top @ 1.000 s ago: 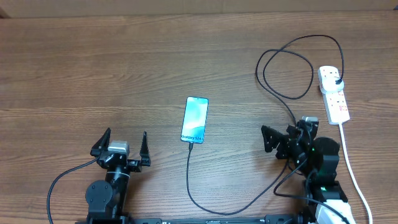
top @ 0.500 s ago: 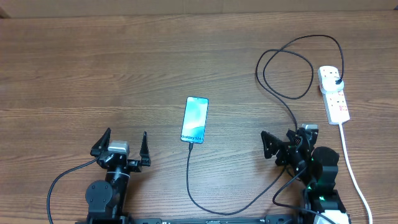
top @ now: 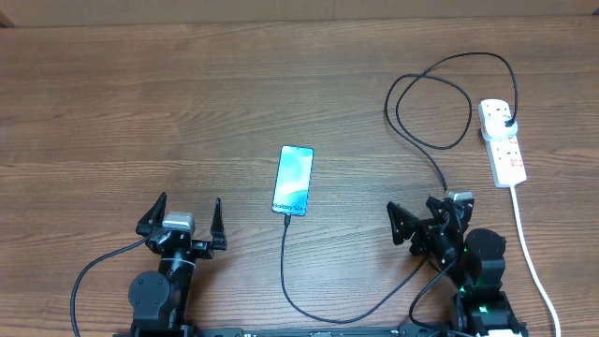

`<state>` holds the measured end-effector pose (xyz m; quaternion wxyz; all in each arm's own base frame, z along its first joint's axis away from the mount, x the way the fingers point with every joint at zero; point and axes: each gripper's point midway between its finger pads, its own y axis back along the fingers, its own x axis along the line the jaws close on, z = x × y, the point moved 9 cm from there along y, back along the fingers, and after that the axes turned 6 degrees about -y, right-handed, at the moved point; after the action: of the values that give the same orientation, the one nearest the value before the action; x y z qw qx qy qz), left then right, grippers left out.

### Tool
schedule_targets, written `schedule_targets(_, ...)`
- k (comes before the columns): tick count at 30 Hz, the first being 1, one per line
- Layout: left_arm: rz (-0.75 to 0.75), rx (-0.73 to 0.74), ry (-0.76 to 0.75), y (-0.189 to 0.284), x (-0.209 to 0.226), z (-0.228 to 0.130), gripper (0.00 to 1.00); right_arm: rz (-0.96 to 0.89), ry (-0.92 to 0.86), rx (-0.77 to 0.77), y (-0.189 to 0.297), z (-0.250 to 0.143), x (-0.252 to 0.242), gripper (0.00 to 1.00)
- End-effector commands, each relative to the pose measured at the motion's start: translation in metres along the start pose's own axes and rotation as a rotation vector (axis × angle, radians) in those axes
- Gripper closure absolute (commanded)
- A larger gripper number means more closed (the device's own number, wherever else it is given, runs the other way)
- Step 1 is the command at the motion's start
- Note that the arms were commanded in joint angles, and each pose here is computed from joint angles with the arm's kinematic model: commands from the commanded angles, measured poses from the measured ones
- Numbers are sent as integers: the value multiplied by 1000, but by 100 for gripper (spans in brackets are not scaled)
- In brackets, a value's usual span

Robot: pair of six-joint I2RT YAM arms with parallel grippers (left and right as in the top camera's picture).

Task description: Plug charger to phone and switch on socket

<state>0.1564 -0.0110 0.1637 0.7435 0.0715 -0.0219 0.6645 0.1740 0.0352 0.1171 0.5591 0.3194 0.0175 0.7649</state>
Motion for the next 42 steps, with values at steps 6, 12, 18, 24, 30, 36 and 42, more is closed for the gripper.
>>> schedule_targets(6,16,-2,-12,0,2,-1,1,-20,12,-19,5,-2,0,0)
schedule_targets(12,16,-2,-12,0,2,-1,0,0,28,-62,12,2,4,0)
schedule_targets(18,16,-2,-12,0,2,-1,0,45,63,-105,15,7,13,0)
schedule_targets(24,16,-2,-12,0,2,-1,0,59,72,-122,17,8,16,0)
schedule_targets(30,16,-2,-12,0,2,-1,1,68,114,-176,21,14,19,0)
schedule_targets(36,16,-2,-12,0,2,-1,0,105,203,-293,33,26,28,0)
schedule_targets(42,16,-2,-12,0,2,-1,0,115,278,-375,41,33,33,0)
